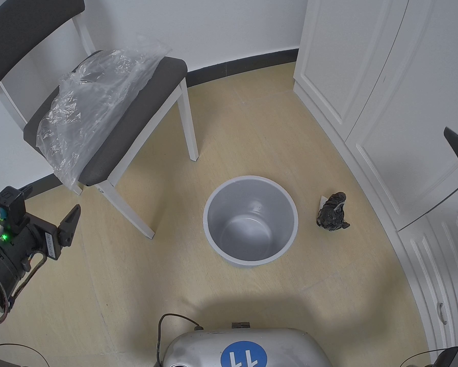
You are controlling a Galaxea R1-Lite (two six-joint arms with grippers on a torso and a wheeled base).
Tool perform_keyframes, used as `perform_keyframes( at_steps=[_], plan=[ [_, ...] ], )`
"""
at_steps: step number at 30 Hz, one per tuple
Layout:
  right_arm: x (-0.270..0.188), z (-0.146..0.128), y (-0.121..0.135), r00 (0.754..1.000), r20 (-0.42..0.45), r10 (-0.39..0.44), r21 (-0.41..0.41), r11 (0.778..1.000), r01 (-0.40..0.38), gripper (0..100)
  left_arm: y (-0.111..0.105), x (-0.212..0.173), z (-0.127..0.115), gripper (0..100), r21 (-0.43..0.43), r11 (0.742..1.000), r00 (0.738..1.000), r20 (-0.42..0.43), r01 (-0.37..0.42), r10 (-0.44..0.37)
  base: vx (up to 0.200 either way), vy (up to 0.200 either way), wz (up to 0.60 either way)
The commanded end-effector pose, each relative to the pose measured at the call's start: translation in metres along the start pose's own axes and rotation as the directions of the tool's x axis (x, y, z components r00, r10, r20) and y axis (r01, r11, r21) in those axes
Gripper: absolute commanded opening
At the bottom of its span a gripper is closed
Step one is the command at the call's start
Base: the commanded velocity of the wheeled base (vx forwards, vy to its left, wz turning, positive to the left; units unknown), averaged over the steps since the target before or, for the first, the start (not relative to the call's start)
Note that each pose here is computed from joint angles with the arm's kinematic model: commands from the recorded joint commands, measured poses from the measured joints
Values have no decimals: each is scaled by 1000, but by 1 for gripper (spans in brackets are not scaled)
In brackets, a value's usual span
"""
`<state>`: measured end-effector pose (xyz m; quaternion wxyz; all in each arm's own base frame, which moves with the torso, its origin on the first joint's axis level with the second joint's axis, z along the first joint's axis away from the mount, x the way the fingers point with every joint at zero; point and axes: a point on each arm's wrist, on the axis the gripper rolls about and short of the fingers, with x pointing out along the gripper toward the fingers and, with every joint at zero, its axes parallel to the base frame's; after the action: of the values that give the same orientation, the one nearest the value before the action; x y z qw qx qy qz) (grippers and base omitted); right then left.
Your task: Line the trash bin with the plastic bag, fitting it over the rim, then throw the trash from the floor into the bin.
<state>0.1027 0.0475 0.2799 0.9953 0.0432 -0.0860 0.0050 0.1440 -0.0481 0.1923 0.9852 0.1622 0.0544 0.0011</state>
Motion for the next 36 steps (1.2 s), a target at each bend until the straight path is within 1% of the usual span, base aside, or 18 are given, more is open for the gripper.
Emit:
perform_keyframes(
  at_steps=[1,2,4,7,9,10,13,15,18,21,25,26,29,34,36],
  plan=[
    [2,3,1,999,24,-27,13,1000,27,100,-10,17,-8,100,22,1000,998,-55,11,-9,0,0,0],
    [2,3,1,999,24,-27,13,1000,27,100,-10,17,-8,100,22,1000,998,-55,11,-9,0,0,0],
    [1,2,0,999,27,-44,-4,999,44,100,-11,22,-9,100,29,999,998,-62,-27,28,0,0,0],
    [-6,-1,-4,997,29,-72,-52,996,73,100,-8,22,-4,100,6,997,996,-26,-83,83,0,0,0],
    [-7,0,-5,996,39,-77,-56,995,79,100,-8,21,-4,100,4,996,996,-24,-90,90,0,0,0],
    [-13,8,-9,992,94,-86,-56,994,92,100,-6,19,-5,100,3,994,994,-25,-107,107,0,0,0],
    [-16,11,-11,988,125,-89,-75,992,99,100,-5,22,-6,100,5,993,993,-35,-116,116,0,0,0],
    [-16,8,-11,988,126,-89,-101,990,102,100,-3,27,-8,100,11,991,989,-55,-137,137,0,0,0],
    [-13,1,-8,992,99,-81,-124,988,93,100,-3,31,-11,100,17,990,987,-71,-143,144,0,0,0],
    [-12,0,-5,993,100,-62,-117,990,74,100,-5,34,-13,100,25,990,986,-85,-140,141,0,0,0],
    [-10,0,-3,991,107,-83,-108,990,94,100,-4,39,-14,100,26,988,984,-96,-150,152,0,0,0],
    [-8,0,-3,990,109,-92,-104,989,104,100,-3,46,-16,100,24,986,981,-101,-166,168,0,0,0],
    [-8,1,-2,989,117,-94,-98,990,106,100,-4,54,-20,100,19,983,978,-98,-182,183,0,0,0],
    [-7,1,-2,989,115,-94,-99,989,106,100,1,73,-27,100,1,969,965,-81,-249,248,0,0,0],
    [-7,1,-2,989,115,-94,-99,989,106,100,3,75,-29,100,0,966,963,-84,-259,258,0,0,0]
  ],
)
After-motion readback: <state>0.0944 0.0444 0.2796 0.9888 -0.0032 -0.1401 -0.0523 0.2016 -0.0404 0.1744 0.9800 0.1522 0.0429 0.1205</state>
